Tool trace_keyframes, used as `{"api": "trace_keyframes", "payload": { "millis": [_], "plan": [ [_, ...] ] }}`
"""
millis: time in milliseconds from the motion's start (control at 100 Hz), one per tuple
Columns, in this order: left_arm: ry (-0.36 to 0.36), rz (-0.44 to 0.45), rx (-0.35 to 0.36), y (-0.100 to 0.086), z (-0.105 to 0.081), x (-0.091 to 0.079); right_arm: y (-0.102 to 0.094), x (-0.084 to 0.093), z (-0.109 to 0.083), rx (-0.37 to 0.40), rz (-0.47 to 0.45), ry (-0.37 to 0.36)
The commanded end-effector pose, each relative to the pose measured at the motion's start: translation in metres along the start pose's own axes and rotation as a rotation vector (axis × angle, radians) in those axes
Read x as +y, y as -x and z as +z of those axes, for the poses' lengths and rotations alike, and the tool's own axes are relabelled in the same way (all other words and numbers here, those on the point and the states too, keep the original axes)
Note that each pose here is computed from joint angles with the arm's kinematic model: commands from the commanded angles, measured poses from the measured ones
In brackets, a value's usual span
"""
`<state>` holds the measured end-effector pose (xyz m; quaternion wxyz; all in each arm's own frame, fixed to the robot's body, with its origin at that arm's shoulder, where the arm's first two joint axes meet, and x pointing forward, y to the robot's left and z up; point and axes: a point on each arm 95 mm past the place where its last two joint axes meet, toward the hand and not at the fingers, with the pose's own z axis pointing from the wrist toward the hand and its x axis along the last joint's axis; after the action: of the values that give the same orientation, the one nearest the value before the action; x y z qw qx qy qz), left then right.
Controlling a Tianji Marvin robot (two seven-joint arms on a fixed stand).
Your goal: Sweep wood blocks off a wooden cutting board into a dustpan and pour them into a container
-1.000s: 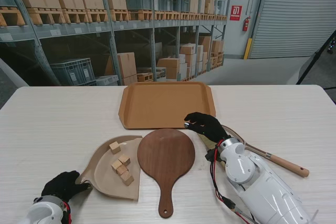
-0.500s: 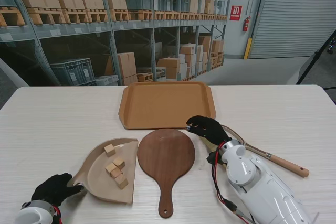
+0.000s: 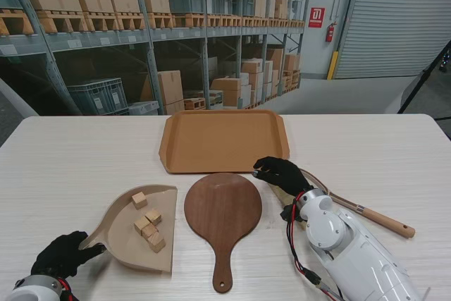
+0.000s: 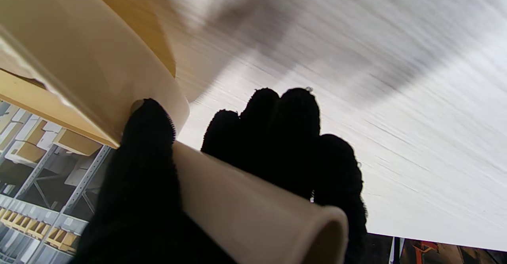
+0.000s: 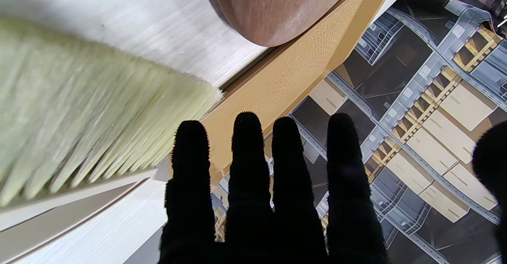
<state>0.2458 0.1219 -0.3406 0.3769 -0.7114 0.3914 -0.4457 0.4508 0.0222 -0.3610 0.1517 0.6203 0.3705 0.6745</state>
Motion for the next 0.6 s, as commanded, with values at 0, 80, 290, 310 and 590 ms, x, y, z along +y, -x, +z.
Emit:
{"api": "trace_keyframes", "payload": {
  "millis": [0, 80, 290, 310, 590],
  "plan": [
    [0.009, -0.020, -0.002, -0.0002, -0.0037, 0.0021, 0.0014, -0.0053, -0.0032, -0.005, -0.002, -0.023],
    [-0.002, -0.049, -0.006, 0.0011, -0.0046, 0.0020, 0.0020, -0.0053, -0.0036, -0.006, -0.005, -0.025],
    [-0.026, -0.134, -0.013, 0.0021, -0.0067, 0.0007, 0.0024, -0.0053, -0.0040, -0.010, -0.006, -0.029],
    [-0.029, -0.142, -0.013, 0.0021, -0.0068, 0.0005, 0.0024, -0.0053, -0.0040, -0.010, -0.006, -0.029],
    [-0.059, -0.180, -0.004, 0.0013, -0.0048, -0.0076, 0.0024, -0.0061, -0.0038, -0.009, -0.008, -0.034]
  ]
}}
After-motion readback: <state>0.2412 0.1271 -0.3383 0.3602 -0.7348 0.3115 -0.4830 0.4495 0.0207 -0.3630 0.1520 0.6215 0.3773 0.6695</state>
